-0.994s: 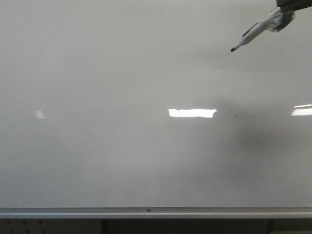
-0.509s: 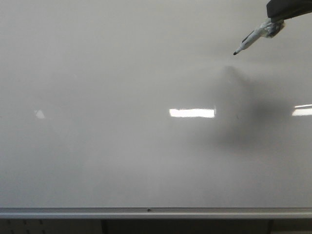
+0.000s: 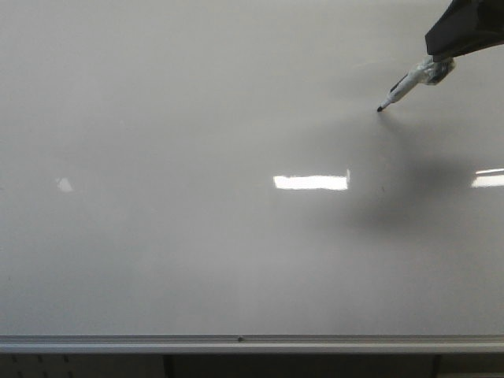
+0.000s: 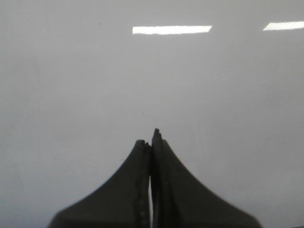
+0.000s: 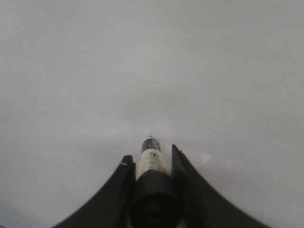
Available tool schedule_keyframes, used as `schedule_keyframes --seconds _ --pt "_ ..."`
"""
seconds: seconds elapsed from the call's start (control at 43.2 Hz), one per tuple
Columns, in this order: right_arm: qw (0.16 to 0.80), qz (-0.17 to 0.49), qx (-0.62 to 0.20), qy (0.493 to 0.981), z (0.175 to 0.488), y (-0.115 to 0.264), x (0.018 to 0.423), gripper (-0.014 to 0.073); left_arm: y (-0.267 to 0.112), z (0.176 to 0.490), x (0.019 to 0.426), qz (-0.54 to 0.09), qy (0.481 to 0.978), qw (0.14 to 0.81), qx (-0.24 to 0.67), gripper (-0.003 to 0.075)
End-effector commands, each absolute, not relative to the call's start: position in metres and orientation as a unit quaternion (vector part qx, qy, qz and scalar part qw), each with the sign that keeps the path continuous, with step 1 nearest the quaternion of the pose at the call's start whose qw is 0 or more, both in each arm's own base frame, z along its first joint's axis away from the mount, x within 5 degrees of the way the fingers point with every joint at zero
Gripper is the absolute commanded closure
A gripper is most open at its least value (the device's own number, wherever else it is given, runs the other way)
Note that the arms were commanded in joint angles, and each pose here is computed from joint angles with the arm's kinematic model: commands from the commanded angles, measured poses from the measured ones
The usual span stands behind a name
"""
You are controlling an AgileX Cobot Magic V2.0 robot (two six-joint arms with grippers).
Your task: Write number 1 on whiteboard
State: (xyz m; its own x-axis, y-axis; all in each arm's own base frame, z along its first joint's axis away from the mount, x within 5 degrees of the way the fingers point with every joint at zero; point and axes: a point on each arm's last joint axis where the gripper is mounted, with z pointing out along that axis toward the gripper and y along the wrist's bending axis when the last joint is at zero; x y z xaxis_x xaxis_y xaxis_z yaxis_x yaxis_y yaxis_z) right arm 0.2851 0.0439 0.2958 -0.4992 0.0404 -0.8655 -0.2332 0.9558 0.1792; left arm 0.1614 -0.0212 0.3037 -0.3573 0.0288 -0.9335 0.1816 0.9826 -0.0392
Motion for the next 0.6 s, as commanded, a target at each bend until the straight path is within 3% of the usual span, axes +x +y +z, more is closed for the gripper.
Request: schedule_keyframes --seconds 0.0,0.277,0.578 --pt "0.536 0.123 -0.048 0.834 0.316 0.041 0.287 0.0656 -0.018 0.319 0.164 -0.064 0.796 0.601 0.042 0.0741" --pt "0.533 0.120 -0.052 0.836 0.314 0.041 0.288 0.0656 -0.018 0.319 0.164 -0.064 0.796 0.601 0.042 0.0741" --pt "0.485 0.135 -0.064 0.861 0.289 0.046 0.298 0.0656 -0.018 0.319 0.164 -0.064 0.796 0.601 0.042 0.0741"
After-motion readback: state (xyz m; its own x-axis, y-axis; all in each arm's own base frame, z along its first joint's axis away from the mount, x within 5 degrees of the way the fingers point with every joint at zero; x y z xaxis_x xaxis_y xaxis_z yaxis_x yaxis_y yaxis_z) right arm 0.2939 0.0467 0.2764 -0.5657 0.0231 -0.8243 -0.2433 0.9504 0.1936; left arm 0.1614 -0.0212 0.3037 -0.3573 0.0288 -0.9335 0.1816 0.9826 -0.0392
